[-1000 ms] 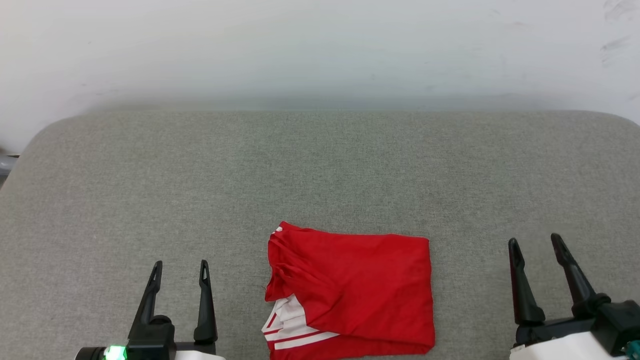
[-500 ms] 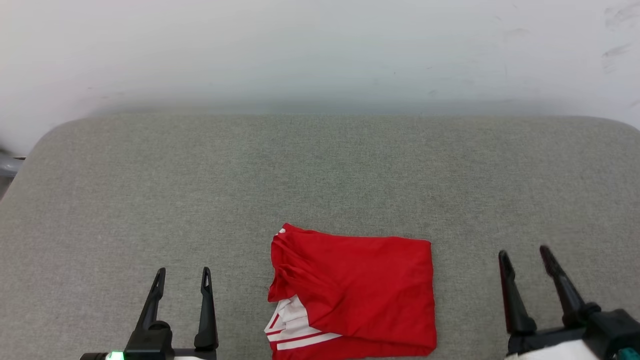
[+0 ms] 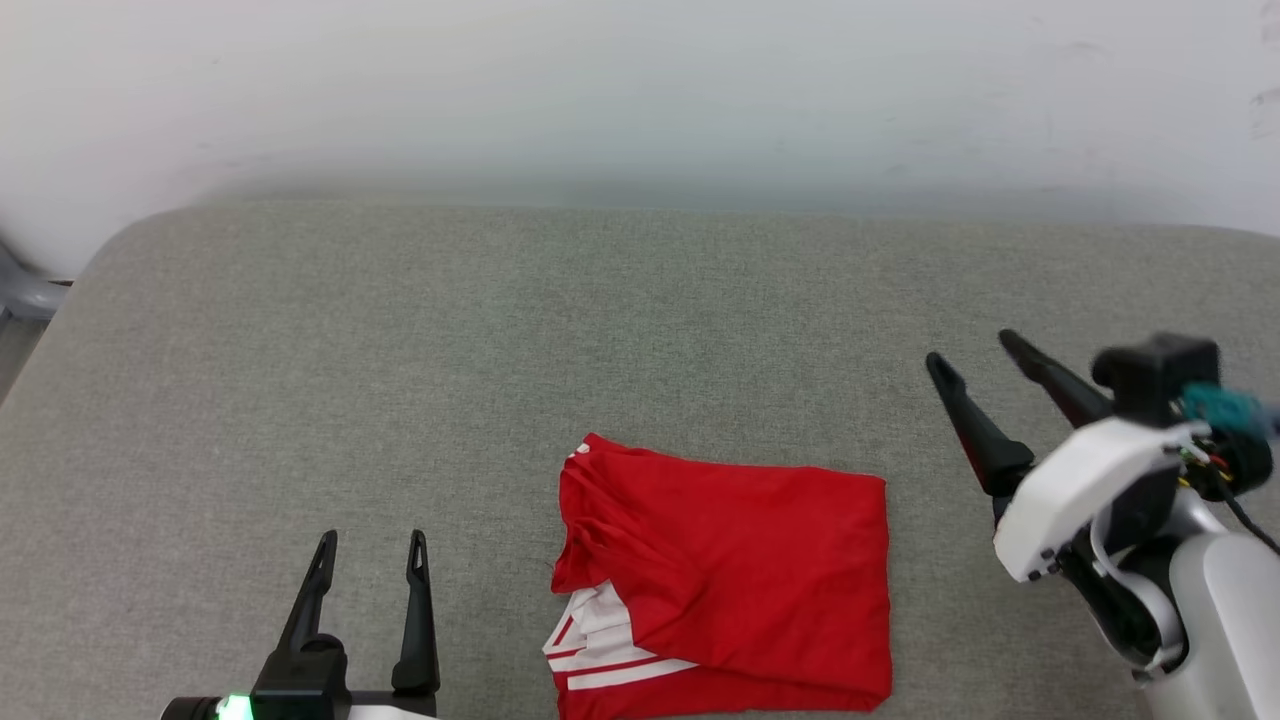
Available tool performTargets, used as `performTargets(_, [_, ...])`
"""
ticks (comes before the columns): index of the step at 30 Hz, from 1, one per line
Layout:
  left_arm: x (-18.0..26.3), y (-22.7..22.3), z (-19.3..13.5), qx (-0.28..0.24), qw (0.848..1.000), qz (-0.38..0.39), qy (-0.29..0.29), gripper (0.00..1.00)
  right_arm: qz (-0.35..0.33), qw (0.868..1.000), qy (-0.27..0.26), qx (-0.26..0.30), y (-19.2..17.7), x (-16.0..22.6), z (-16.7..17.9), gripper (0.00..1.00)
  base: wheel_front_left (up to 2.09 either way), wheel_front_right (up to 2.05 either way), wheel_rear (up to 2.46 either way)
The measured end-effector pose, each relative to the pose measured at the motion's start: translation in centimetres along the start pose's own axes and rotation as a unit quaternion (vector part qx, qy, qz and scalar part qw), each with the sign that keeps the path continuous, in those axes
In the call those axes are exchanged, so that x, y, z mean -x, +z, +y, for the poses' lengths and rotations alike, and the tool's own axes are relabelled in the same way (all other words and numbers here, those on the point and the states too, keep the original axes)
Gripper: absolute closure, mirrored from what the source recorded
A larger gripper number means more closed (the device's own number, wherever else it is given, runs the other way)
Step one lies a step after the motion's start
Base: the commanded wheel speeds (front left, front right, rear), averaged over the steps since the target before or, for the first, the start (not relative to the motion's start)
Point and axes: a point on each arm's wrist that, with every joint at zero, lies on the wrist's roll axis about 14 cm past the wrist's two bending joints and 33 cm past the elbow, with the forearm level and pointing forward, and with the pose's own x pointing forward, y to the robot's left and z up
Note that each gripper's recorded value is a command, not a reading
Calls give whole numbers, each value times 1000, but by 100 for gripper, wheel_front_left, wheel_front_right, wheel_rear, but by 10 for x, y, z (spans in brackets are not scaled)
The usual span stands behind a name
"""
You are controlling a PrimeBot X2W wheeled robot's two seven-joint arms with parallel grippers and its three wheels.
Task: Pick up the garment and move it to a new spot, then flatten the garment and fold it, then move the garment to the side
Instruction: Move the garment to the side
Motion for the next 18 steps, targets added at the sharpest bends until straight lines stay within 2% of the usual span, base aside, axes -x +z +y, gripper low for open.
performTargets(2, [0,-2,1,0,1000,2,2,0,66,997,22,-14,-15,-5,6,0,0,0,0])
performTargets(4, [0,-3,2,1,1000,6,3,0,151,987,44,-36,-42,-3,14,0,0,0,0])
performTargets(6, [-1,-4,2,1,1000,7,5,0,230,969,62,-65,-68,4,18,0,0,0,0])
performTargets(10, [-4,-5,4,1,1000,7,8,0,345,930,80,-96,-105,19,21,0,0,0,0])
performTargets(14, [-8,-7,8,1,1000,10,15,0,415,893,100,-139,-131,28,30,0,0,0,0])
performTargets(18, [-12,-10,8,3,1000,15,20,0,451,870,113,-164,-152,28,43,0,0,0,0])
